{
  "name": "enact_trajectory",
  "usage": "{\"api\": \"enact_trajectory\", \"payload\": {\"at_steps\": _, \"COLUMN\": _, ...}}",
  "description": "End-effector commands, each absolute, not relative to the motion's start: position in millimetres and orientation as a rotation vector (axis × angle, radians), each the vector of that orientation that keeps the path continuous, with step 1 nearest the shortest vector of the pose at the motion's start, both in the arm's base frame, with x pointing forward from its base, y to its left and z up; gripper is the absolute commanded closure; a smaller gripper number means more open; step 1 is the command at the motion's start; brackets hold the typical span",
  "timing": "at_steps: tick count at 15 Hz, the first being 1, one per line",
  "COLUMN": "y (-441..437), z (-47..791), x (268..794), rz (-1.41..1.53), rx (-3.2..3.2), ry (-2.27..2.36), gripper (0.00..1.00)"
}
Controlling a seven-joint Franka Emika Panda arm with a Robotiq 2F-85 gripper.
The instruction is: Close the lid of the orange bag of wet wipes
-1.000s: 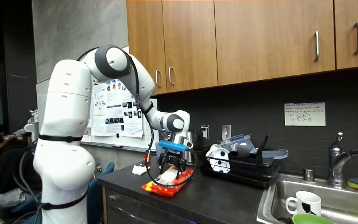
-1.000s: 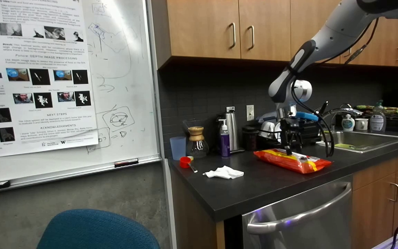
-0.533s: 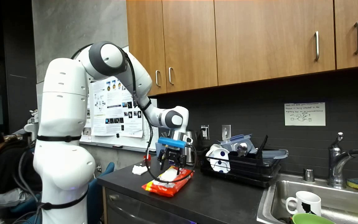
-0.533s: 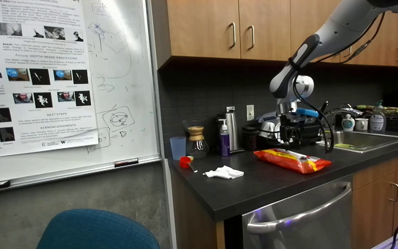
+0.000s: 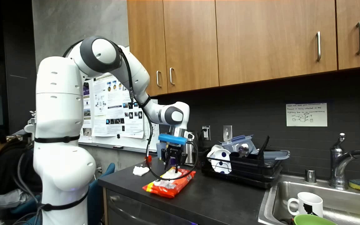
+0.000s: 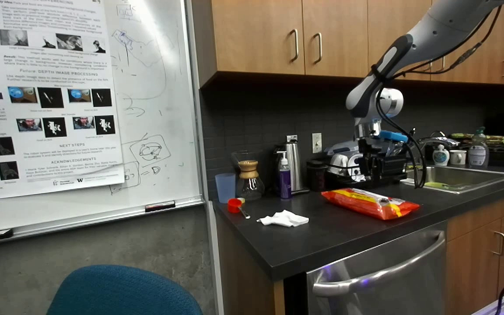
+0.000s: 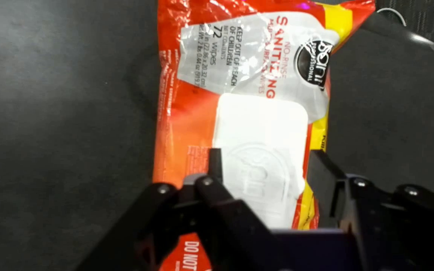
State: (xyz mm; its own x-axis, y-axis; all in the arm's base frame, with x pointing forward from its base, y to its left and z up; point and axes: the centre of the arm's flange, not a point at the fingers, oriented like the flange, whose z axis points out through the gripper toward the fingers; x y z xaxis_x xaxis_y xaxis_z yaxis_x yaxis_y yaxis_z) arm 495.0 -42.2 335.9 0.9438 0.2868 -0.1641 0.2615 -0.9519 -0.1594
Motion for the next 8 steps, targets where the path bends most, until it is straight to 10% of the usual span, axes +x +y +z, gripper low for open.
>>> {"api": "enact_trajectory", "payload": {"at_steps": 1, "y": -46.1, "z": 341.4, "x": 481.0, "rz": 0.251, "rx": -2.948, "ry": -0.444, "gripper": 0.7}}
{"api": "enact_trajectory", "payload": {"at_steps": 5, "y": -44.7, "z": 334.0, "x": 479.8, "rz": 0.259, "rx": -2.934, "ry": -0.458, "gripper": 1.0}}
{"api": "enact_trajectory", "payload": {"at_steps": 8, "y": -41.5, "z": 327.6, "x": 479.0, "rz": 0.274, "rx": -2.924, "ry": -0.466, "gripper": 1.0}}
